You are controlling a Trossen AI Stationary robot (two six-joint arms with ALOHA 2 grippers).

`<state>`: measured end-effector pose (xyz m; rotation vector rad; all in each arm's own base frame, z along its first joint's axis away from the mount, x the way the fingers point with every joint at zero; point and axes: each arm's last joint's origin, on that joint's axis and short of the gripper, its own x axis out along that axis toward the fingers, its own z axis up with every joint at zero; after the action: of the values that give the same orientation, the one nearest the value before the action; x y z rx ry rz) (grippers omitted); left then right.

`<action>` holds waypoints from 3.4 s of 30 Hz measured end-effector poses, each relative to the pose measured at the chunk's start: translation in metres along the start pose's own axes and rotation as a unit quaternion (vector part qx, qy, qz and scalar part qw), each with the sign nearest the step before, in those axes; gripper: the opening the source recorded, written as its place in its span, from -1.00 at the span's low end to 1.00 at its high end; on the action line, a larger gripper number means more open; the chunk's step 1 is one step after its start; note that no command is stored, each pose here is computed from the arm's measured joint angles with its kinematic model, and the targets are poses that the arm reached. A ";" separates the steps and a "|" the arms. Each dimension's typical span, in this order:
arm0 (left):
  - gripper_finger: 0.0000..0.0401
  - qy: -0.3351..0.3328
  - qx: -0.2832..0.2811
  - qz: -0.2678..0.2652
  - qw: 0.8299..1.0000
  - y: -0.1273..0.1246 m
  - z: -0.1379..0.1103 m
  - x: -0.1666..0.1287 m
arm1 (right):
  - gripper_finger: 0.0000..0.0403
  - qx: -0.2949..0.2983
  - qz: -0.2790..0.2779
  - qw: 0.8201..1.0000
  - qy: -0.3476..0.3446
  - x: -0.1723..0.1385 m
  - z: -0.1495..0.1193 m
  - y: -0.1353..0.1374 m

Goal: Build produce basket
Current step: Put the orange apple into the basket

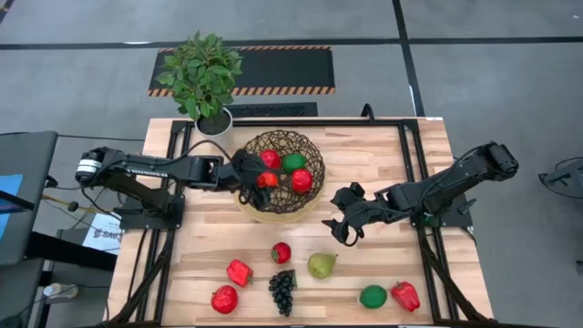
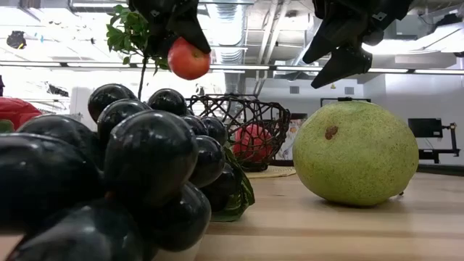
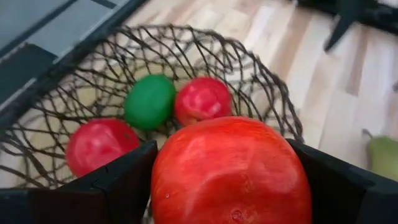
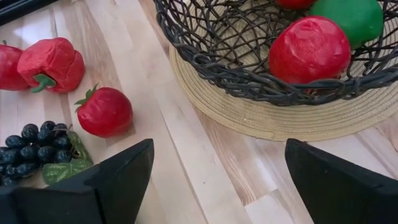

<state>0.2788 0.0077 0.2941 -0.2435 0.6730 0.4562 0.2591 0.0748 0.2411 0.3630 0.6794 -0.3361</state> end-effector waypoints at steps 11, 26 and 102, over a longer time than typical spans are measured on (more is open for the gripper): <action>0.59 0.054 -0.003 -0.025 0.998 0.028 0.003 0.010 | 0.88 0.012 -0.001 1.000 0.001 0.000 0.000 0.000; 0.59 0.088 0.048 -0.030 0.995 0.047 0.003 0.022 | 0.88 0.046 -0.028 0.998 0.030 0.004 -0.004 -0.011; 0.61 0.181 0.067 0.105 0.976 0.055 -0.024 0.092 | 0.88 0.036 -0.061 0.994 0.078 0.005 -0.008 -0.023</action>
<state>0.3027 0.0771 0.2127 -0.1286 1.0887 0.5727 0.2486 0.0571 0.2271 0.4197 0.8466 -0.4528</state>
